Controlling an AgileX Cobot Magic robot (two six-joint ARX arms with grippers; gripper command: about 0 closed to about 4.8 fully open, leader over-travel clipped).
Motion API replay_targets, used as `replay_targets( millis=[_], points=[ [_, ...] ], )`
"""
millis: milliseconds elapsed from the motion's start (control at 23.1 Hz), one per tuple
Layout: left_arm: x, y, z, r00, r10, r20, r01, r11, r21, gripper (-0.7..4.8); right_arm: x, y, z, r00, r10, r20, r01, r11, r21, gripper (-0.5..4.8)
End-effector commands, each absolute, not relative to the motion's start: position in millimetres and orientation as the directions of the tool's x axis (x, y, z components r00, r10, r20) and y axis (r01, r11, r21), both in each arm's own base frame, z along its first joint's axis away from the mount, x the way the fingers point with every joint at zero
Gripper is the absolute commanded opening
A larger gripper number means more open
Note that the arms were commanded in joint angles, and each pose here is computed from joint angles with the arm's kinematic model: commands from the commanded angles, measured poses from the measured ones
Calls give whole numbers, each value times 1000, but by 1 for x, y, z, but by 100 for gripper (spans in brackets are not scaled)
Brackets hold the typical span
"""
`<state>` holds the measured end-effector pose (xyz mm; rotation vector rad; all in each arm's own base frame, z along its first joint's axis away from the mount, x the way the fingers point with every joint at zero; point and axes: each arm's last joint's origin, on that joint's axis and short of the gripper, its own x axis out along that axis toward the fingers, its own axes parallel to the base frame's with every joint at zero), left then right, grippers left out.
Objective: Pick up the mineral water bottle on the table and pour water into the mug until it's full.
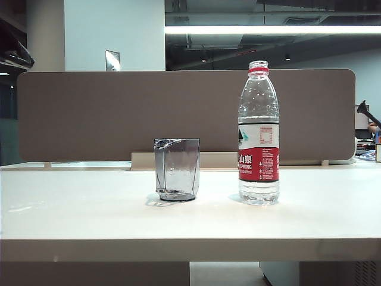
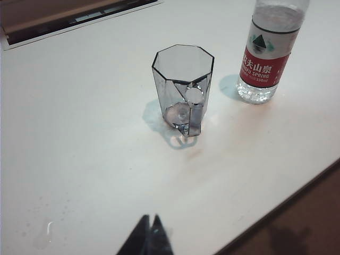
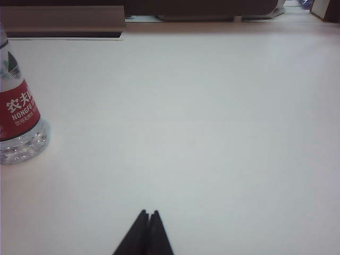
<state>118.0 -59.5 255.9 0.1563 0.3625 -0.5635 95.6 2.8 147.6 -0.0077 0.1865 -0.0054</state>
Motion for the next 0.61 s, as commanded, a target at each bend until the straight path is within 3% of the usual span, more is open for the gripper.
replay_targets(
  millis=[43,606],
  points=[
    [118,-60,258,789,-497,-361,548,835,51,-5,96,3,146,984,-7,-179,6,1000,-10,-5],
    [118,-60,258,790,-496,-361,548,835,51,-5,96,3,147,985,-3,-174,4,1000,3,-5]
  ],
)
